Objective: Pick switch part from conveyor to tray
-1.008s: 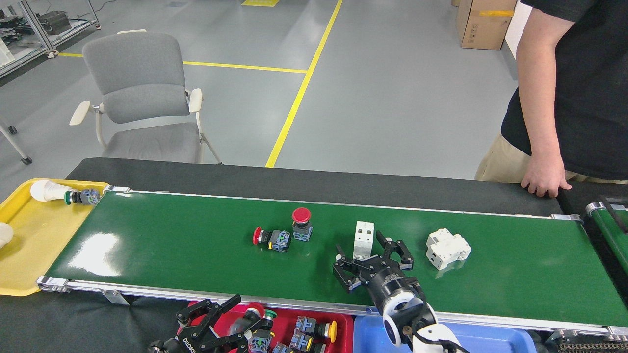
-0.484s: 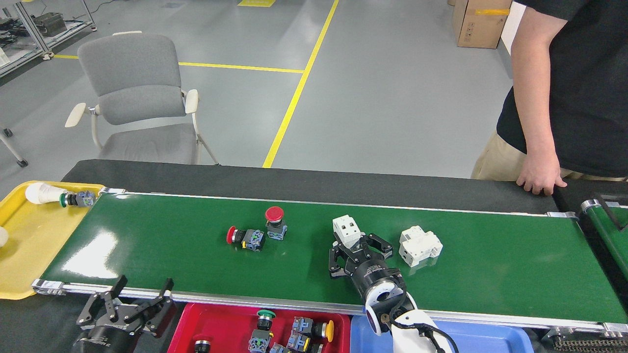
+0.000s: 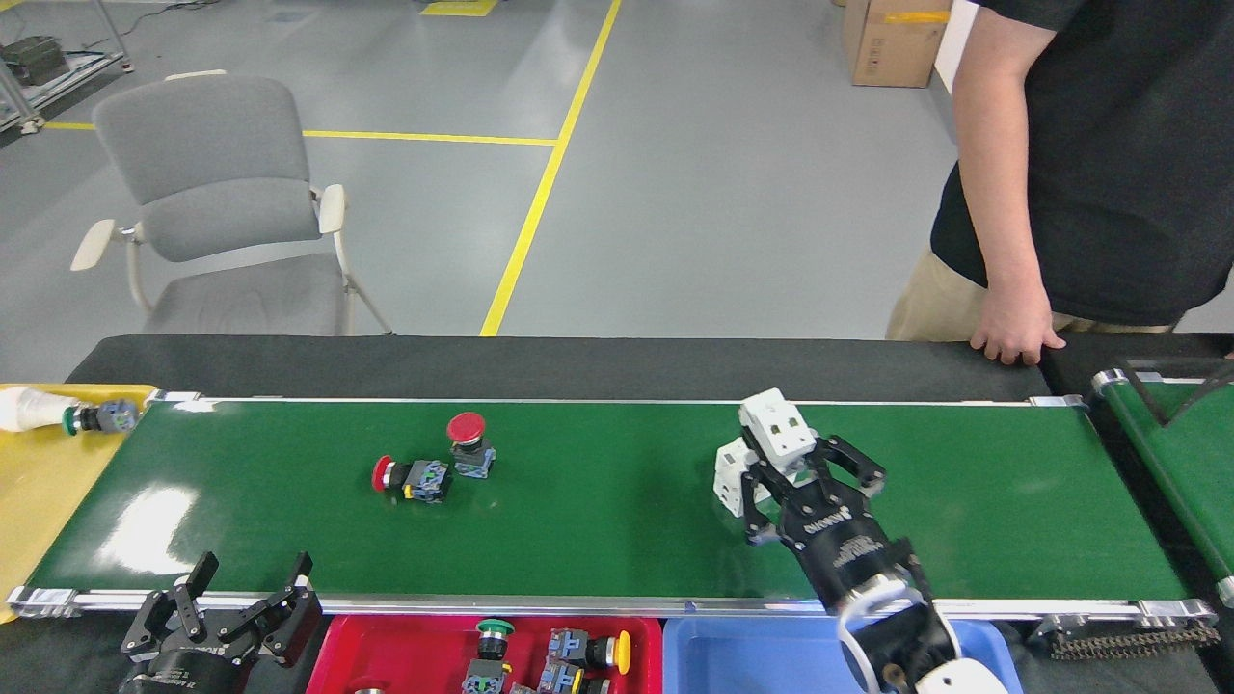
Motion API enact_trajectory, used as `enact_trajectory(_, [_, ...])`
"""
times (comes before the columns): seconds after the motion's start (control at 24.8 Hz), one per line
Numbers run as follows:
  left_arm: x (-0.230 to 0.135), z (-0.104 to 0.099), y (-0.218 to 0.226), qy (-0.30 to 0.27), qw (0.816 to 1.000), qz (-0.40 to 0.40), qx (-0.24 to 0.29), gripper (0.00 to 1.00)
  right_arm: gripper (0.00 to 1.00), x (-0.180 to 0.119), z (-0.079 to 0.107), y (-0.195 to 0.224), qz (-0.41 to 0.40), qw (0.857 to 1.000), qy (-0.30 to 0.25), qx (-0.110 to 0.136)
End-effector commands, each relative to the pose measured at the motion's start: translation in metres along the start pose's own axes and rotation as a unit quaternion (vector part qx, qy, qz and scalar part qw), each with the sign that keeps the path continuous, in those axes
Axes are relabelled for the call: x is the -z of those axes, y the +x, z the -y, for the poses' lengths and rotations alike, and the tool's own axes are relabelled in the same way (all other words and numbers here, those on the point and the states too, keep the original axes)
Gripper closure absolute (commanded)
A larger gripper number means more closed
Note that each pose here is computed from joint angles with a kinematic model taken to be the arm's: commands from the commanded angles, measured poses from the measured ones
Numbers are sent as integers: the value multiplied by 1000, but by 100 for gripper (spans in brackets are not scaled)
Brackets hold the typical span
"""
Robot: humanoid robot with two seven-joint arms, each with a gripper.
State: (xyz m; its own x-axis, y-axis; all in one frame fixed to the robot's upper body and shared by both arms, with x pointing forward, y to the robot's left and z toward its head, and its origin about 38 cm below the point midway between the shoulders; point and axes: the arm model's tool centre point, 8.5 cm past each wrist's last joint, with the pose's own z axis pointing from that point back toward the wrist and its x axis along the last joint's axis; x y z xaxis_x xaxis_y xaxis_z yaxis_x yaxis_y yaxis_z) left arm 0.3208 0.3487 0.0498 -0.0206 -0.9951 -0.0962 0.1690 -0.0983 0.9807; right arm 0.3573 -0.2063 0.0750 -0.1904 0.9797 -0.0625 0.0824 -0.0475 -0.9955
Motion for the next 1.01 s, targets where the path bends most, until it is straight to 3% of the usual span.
enact_trajectory(0.0, [4,-8,-1,8,1000,-2,2,0,89,-14,-2,-13,-18,1000,-10,3])
enact_trajectory(0.2, [4,3,-9,-7,1000,-19,-4,0,86,-67,-36,-5,-22,999,42,22])
enact_trajectory(0.28, [6,7,-13,-12,1000,-27,-6,0,76,-88,-45,0,-19,997,62,29])
enact_trajectory(0.32, [8,7,-14,-13,999,-30,-7,0,56,-93,-46,2,-21,997,65,32])
enact_trajectory(0.36, [12,7,-15,-13,999,-31,-8,0,21,-94,-45,3,-24,997,64,34])
enact_trajectory(0.4, [15,8,-16,-15,999,-33,-11,0,0,-93,-43,4,-28,997,60,37])
enact_trajectory(0.73, [60,10,-37,-35,997,-66,-29,0,1,-77,-17,3,-34,998,17,45])
enact_trajectory(0.89, [74,7,-59,-44,994,-101,-26,2,1,-66,-11,19,-50,995,6,81])
enact_trajectory(0.97, [78,8,-68,-49,990,-126,-29,12,1,-60,-6,25,-51,994,-3,92])
